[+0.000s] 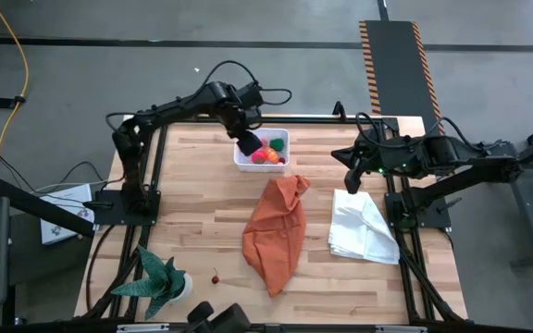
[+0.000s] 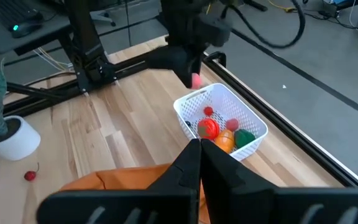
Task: Pick and placing Produce into tupperware
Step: Put the pink peach into the white basket
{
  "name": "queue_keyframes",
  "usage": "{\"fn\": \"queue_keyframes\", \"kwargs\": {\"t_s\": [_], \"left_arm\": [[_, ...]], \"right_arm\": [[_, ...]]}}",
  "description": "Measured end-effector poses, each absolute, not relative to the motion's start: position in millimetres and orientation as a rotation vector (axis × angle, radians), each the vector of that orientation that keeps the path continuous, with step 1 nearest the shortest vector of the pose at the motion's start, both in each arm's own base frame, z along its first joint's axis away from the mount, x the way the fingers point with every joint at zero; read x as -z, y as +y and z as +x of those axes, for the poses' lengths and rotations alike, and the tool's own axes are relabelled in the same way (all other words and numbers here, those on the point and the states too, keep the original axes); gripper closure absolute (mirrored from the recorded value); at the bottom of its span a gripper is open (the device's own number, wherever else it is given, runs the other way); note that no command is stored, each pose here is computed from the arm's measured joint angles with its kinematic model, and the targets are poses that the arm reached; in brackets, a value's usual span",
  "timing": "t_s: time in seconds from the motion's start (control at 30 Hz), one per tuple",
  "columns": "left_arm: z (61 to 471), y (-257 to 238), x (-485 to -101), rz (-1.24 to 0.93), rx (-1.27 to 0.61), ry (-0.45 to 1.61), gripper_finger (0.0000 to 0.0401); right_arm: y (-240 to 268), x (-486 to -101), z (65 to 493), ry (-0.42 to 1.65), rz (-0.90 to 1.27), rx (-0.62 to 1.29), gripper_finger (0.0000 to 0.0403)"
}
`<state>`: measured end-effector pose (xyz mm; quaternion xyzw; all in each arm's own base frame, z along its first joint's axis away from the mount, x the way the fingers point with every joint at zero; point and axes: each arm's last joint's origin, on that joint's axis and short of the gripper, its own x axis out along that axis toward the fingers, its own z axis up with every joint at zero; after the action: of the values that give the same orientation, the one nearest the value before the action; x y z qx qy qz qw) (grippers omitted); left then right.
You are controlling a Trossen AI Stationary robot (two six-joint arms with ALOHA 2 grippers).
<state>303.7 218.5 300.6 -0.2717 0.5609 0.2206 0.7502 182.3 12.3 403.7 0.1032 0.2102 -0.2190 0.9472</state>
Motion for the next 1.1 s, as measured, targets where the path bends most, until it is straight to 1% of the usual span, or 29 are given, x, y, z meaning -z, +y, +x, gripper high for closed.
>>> {"fn": "queue_keyframes", "kwargs": {"t_s": [0.3,0.73,0.93,1.1], "left_arm": [[321.2,232.7,-271.9,-0.567,-0.489,1.239,0.0261],[336.7,245.7,-223.3,-0.575,-0.513,1.351,0.0261],[336.8,252.1,-209.1,-0.584,-0.511,1.386,0.0261],[336.2,253.6,-209.3,-0.547,-0.541,1.395,0.0261]], "right_arm": [[13.2,-400.3,189.1,0.445,0.207,0.450,0.0402],[13.6,-398.9,191.5,0.451,0.211,0.452,0.0402],[13.5,-398.9,191.5,0.451,0.212,0.453,0.0402],[13.5,-398.9,191.5,0.451,0.210,0.452,0.0402]]}}
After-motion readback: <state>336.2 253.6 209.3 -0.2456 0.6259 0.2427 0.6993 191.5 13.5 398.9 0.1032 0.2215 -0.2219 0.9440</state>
